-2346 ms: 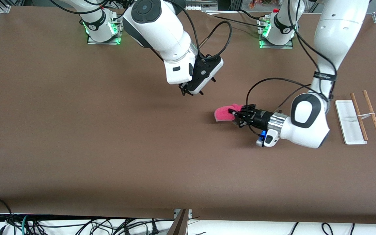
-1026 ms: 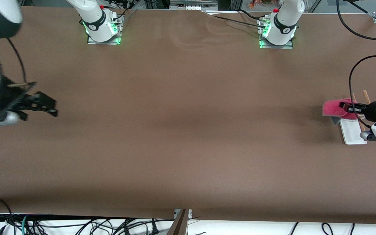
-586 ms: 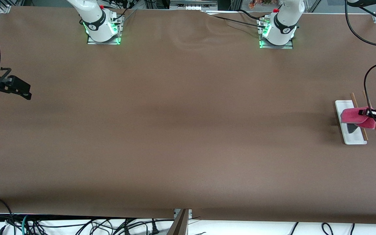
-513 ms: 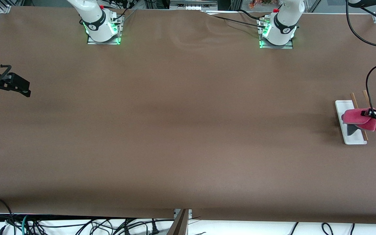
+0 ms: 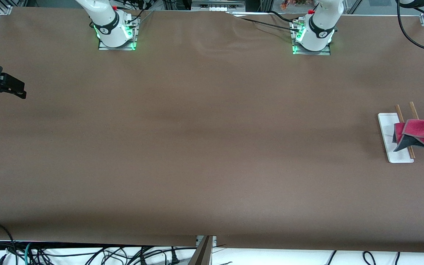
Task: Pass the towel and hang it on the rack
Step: 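Lower the towel onto the wooden dowels of the white rack, then open the left gripper and raise it away from the rack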
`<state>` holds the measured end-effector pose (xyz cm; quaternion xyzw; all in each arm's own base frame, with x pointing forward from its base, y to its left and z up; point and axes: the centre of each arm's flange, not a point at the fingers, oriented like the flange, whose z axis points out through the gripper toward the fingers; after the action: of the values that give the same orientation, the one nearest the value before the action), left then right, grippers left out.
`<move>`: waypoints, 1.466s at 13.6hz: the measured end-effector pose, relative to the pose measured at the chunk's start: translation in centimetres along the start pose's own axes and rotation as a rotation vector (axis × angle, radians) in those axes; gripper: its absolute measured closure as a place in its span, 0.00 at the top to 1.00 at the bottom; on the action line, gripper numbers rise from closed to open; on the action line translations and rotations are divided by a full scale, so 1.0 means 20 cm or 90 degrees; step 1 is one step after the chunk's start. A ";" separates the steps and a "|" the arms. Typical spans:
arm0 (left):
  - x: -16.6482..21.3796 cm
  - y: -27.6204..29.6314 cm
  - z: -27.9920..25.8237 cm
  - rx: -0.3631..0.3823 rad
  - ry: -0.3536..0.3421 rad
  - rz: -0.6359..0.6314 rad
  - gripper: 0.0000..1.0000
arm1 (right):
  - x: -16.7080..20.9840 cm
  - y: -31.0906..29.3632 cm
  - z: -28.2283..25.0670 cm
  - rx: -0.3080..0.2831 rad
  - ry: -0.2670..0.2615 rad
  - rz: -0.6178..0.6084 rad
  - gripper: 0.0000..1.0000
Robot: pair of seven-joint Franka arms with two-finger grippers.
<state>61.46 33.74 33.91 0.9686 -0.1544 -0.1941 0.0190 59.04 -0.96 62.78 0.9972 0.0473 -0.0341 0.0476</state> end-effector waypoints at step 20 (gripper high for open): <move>0.02 -0.03 -0.01 0.012 0.024 0.017 1.00 | -0.10 -0.01 0.05 0.025 -0.060 -0.017 1.00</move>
<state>62.12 34.07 33.97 0.9700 -0.1691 -0.1740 0.0159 57.01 -1.09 61.91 0.9945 0.0576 -0.0826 0.0300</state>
